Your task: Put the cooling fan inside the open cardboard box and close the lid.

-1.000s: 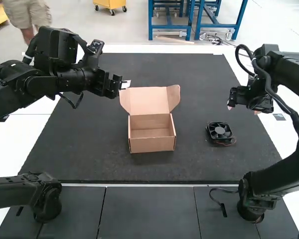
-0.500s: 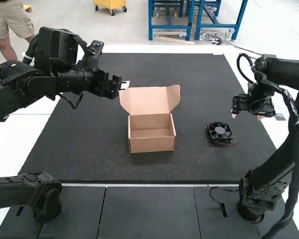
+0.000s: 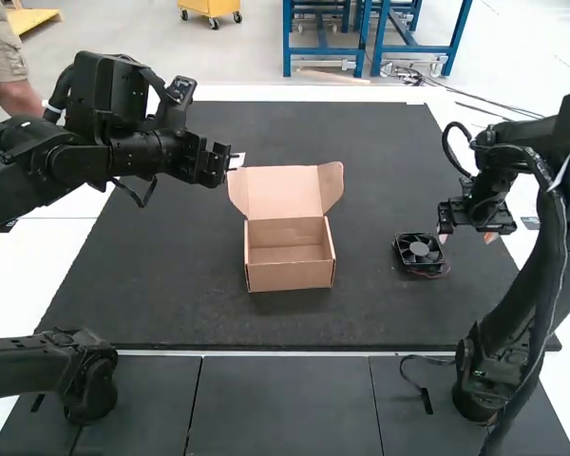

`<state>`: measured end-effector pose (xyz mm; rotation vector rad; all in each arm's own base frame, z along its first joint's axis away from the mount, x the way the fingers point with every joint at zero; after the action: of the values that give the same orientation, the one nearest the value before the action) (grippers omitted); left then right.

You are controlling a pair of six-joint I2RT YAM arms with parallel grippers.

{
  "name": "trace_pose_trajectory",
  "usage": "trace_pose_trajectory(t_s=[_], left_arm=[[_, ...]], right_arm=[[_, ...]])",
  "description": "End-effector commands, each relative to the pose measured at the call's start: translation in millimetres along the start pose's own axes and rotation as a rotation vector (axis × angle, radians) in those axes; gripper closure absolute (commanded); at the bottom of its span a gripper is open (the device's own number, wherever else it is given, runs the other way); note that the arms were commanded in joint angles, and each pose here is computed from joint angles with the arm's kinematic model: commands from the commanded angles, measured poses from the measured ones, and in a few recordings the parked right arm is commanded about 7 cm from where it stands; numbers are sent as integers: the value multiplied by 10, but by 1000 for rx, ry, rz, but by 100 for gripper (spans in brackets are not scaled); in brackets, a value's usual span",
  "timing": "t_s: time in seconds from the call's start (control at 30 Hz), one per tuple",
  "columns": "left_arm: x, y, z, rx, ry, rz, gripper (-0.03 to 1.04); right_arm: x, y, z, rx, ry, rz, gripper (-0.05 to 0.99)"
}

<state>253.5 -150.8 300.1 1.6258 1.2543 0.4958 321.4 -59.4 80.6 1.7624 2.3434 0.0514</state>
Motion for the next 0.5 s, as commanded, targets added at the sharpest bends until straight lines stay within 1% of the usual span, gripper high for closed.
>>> trace_pose_trajectory(t_s=[0.0,0.47], left_arm=[[1,1,24,1,5,-5,4],[11,19,29,-3,15,-5,4]], right_arm=[[-33,111,0,-19,5,-12,3],[48,168,203,12,69,1,3]])
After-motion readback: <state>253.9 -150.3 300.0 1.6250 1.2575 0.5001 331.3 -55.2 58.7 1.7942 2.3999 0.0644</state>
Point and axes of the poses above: each hand's point on the last joint's axis, 136 mm out from that joint toward the fingers, its own z axis out along the fingers, its own x axis along the line the jaws close on, y = z × x, the point moved 3 cm from there along -z, back along the fingers, and after that the axes turned 15 degrees about -z, right-handed, at the moved point
